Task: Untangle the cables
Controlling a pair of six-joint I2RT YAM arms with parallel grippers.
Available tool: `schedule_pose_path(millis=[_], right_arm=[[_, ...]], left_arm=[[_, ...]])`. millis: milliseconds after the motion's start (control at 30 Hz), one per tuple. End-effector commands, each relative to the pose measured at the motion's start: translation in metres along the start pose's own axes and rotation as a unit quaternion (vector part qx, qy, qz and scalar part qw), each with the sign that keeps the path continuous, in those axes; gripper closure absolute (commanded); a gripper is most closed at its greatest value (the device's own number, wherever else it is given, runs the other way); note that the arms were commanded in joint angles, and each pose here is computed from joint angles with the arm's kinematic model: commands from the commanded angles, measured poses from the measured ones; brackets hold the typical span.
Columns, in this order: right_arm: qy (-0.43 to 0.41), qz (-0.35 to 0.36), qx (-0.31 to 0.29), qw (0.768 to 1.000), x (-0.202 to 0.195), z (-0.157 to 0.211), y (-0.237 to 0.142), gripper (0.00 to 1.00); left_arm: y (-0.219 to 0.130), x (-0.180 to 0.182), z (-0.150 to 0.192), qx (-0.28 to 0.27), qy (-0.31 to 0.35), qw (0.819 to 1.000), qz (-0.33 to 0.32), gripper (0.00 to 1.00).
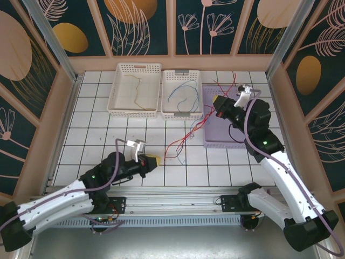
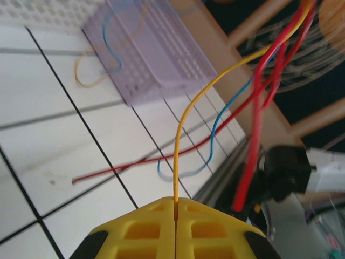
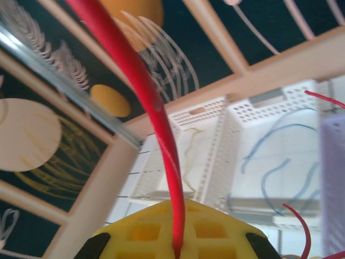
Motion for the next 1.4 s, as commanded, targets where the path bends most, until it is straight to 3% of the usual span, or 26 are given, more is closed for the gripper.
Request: schedule_pose_path(millis=[0, 233, 600, 967, 1367], right_arm=[[0.002, 0.087, -0.016, 0.996, -0.024, 0.009, -0.01, 1.0], [0.003, 0.151, -0.025, 0.988, -0.045, 0.02, -0.02, 1.0], [0.02, 0.19, 0.008, 0.982, -0.069, 0.051, -0.015, 1.0], [0.039, 0.198, 0.045, 0.978, -0.084, 0.082, -0.001, 1.0], [0.004, 0.215, 0.063, 0.975, -0.076, 0.096, 0.014, 1.0]], left_arm=[[-0.03, 0.0, -0.031, -0.088, -0.01, 0.992, -0.091, 1.0], [-0.097, -0.019, -0.077, -0.204, -0.002, 0.961, -0.188, 1.0], [-0.196, -0.064, -0.133, -0.339, 0.02, 0.911, -0.235, 1.0], [-0.242, -0.09, -0.163, -0.396, 0.043, 0.875, -0.276, 1.0], [-0.286, -0.127, -0.196, -0.447, 0.066, 0.843, -0.292, 1.0]])
Point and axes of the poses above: each hand's point on the last joint's axis, 136 mm out from that joint toward the fingers, its own y axis out along the fingers, its own x axis along the line the jaws close on, z = x × y, the point moved 7 cm from there along -y, back along the fingers, and after that the axes turned 6 degrees about -y, right-handed, at the moved point
